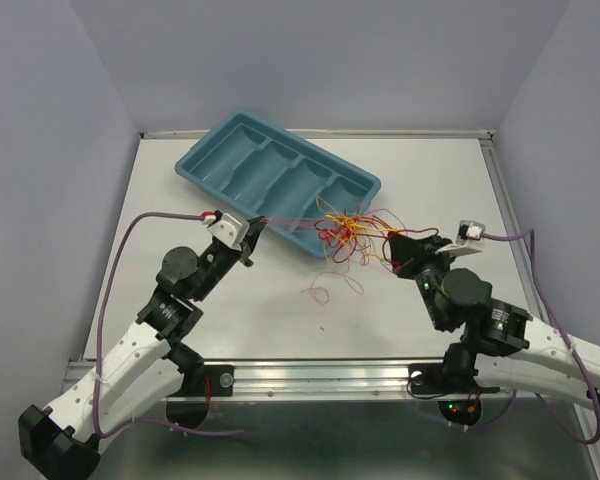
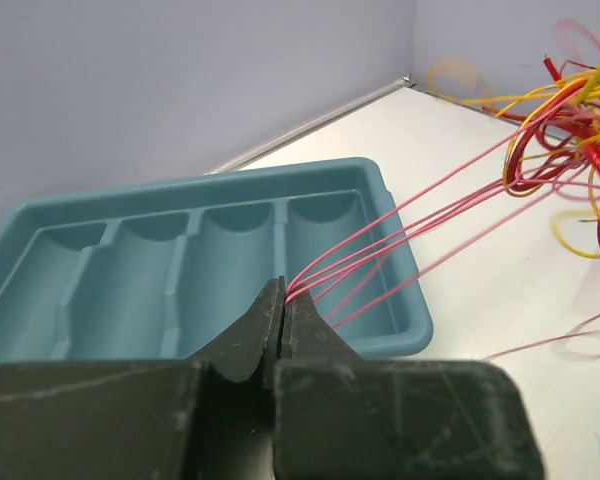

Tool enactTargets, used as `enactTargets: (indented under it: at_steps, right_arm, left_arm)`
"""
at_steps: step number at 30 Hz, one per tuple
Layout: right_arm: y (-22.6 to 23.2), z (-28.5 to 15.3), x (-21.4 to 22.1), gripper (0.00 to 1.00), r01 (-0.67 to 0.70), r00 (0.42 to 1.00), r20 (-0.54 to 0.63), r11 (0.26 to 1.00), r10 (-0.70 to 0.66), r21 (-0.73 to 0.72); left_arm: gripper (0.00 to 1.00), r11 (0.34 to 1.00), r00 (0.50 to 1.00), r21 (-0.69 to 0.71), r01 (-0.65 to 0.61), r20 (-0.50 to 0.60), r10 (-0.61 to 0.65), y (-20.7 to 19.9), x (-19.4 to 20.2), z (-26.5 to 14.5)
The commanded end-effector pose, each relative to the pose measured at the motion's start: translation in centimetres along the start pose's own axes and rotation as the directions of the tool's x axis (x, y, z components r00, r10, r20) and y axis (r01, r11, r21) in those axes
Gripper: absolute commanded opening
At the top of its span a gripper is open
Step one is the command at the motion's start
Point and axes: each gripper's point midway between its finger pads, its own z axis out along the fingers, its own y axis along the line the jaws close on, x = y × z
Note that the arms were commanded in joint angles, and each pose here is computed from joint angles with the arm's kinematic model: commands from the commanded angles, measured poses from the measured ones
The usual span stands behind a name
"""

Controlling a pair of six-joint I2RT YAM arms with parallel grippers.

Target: Untangle the cables

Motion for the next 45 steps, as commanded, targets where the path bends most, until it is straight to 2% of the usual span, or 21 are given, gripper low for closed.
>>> enactTargets:
  at_steps: [1, 5, 9, 12, 14, 15, 18, 25, 28, 30, 32, 35, 36, 39, 40, 42, 45]
  right_arm:
    - [-8.4, -1.6, -4.6, 0.01, 0.064, 0.972, 0.192, 0.938, -0.137, 0.341]
    - [-8.6, -2.2, -5.2, 0.01, 0.025, 0.974, 0.206, 0.949, -0.094, 0.315]
    - [-9.3, -3.0, -6.5, 0.01, -0.025, 0.971, 0.233, 0.952, -0.049, 0.304]
    - [-10.1, -3.9, -7.6, 0.12, -0.078, 0.965, 0.263, 0.955, -0.001, 0.288]
    - [-10.5, -4.3, -8.1, 0.11, -0.101, 0.961, 0.276, 0.954, 0.02, 0.282]
    - [-10.9, -4.6, -8.4, 0.03, -0.115, 0.958, 0.286, 0.953, 0.031, 0.281]
    - [-11.8, -5.3, -9.2, 0.01, -0.139, 0.951, 0.308, 0.943, 0.042, 0.301]
    - [-14.7, -7.8, -11.8, 0.01, -0.307, 0.9, 0.393, 0.915, 0.191, 0.26]
    - [-14.8, -8.0, -11.7, 0.01, -0.33, 0.894, 0.385, 0.917, 0.228, 0.223]
    - [-14.1, -7.6, -11.3, 0.02, -0.295, 0.91, 0.363, 0.928, 0.201, 0.227]
    - [-12.9, -7.0, -11.0, 0.11, -0.246, 0.93, 0.329, 0.942, 0.163, 0.228]
    - [-10.2, -5.2, -9.4, 0.61, -0.112, 0.969, 0.244, 0.963, 0.051, 0.245]
    - [-9.0, -4.3, -8.1, 0.76, -0.038, 0.982, 0.191, 0.968, -0.011, 0.247]
    - [-7.1, -3.2, -6.6, 0.91, 0.038, 0.991, 0.118, 0.975, -0.066, 0.22]
    - [-5.8, -2.5, -5.2, 0.98, 0.126, 0.989, 0.06, 0.974, -0.139, 0.187]
    - [-3.8, -1.8, -3.5, 1.0, 0.241, 0.971, -0.022, 0.966, -0.24, 0.098]
    - [-1.5, -0.7, -1.3, 1.0, 0.307, 0.949, -0.086, 0.951, -0.304, 0.025]
  left_arm:
    - [0.0, 0.926, 0.996, -0.376, -0.043, 0.057, 0.07, 7.7, -3.0, -1.1]
    - [0.0, 0.915, 0.997, -0.4, -0.048, 0.035, 0.067, 8.3, -2.6, -0.8]
    - [0.0, 0.874, 0.997, -0.484, -0.039, 0.044, 0.069, 10.1, -3.1, -1.9]
    - [0.0, 0.847, 0.995, -0.531, -0.035, 0.062, 0.08, 11.3, -3.8, -2.9]
    - [0.0, 0.839, 0.993, -0.544, -0.032, 0.078, 0.089, 11.7, -4.4, -3.4]
    - [0.0, 0.837, 0.992, -0.546, -0.037, 0.082, 0.097, 11.8, -4.5, -3.7]
    - [0.0, 0.816, 0.992, -0.576, -0.037, 0.079, 0.101, 12.4, -4.6, -4.0]
    - [0.0, 0.8, 0.99, -0.6, -0.026, 0.096, 0.104, 13.0, -5.2, -4.7]
    - [0.0, 0.787, 0.989, -0.617, -0.018, 0.106, 0.105, 13.4, -5.5, -5.1]
    - [0.0, 0.782, 0.987, -0.623, -0.018, 0.111, 0.112, 13.5, -5.8, -5.3]
    - [0.0, 0.789, 0.986, -0.615, -0.02, 0.118, 0.117, 13.3, -6.0, -5.5]
    - [0.0, 0.855, 0.979, -0.516, -0.058, 0.139, 0.15, 11.3, -6.4, -5.2]
    - [0.0, 0.907, 0.969, -0.409, -0.099, 0.169, 0.182, 9.2, -7.1, -4.8]
    - [0.0, 0.972, 0.958, -0.164, -0.166, 0.208, 0.199, 4.5, -7.2, -4.3]
    - [0.0, 0.975, 0.951, -0.113, -0.189, 0.227, 0.211, 3.4, -7.6, -4.6]
    - [0.0, 0.977, 0.946, -0.009, -0.215, 0.247, 0.21, 1.4, -7.7, -4.8]
    - [0.0, 0.967, 0.939, 0.069, -0.243, 0.268, 0.217, -0.1, -8.4, -5.3]
